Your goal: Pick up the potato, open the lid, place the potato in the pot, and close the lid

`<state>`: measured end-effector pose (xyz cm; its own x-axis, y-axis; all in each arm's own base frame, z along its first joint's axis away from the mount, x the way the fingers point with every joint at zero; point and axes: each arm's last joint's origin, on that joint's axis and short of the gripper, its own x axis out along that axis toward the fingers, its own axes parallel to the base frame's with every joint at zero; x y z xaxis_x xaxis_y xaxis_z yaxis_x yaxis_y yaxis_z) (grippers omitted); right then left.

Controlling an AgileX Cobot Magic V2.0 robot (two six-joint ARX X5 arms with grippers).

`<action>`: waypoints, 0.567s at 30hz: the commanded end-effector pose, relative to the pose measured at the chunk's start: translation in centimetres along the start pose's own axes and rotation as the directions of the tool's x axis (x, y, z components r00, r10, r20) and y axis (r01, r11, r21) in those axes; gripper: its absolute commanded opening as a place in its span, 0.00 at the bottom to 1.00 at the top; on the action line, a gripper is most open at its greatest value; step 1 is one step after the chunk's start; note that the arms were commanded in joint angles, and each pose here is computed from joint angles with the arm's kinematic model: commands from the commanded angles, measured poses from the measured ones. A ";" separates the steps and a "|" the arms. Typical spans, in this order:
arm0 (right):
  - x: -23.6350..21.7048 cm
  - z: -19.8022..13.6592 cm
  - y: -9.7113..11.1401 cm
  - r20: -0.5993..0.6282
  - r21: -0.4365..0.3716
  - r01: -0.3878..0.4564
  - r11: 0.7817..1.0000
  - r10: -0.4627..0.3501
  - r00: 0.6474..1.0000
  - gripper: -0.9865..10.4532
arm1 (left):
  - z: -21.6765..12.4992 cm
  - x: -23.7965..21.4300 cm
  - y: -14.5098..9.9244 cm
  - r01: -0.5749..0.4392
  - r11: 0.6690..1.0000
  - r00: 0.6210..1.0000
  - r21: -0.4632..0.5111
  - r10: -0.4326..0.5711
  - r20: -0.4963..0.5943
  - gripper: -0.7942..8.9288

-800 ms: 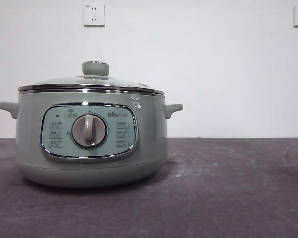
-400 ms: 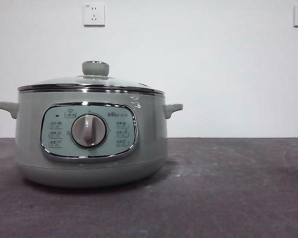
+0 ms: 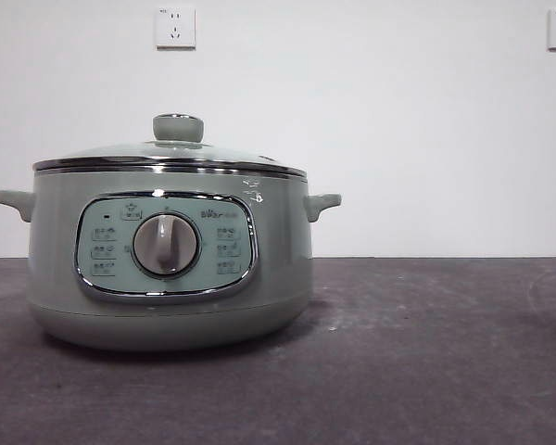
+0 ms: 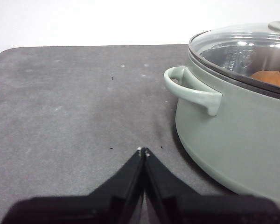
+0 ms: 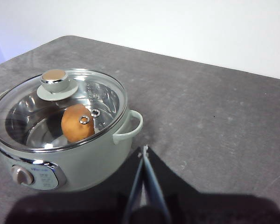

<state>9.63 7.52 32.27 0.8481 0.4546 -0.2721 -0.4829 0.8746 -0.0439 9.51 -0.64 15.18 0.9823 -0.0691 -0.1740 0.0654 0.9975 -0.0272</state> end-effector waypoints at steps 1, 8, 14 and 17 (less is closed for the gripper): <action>0.1 -0.2 0.0 -0.002 0.012 0.002 1.000 -0.002 1.000 0.09 | -0.5 0.2 0.0 -0.004 1.000 1.000 -0.004 0.004 -0.012 0.08; -1.8 -0.9 -1.2 -0.008 -0.026 0.087 0.996 -0.087 0.996 0.09 | -0.5 0.2 0.0 -0.005 1.000 1.000 -0.004 0.004 -0.012 0.08; -2.9 -3.3 -3.0 0.042 0.044 0.191 0.981 -0.193 0.980 0.09 | -0.5 0.2 0.0 -0.004 1.000 1.000 -0.004 0.004 -0.011 0.08; -2.7 -5.6 -3.7 0.107 0.063 0.235 0.970 -0.240 0.965 0.09 | -0.5 0.2 0.0 -0.005 1.000 1.000 -0.004 0.004 -0.012 0.08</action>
<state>7.78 2.32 28.70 0.9526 0.2577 -0.1615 -0.2666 0.9632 -0.0355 9.51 -0.64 15.18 0.9823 -0.0687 -0.1740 0.0650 0.9975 -0.0271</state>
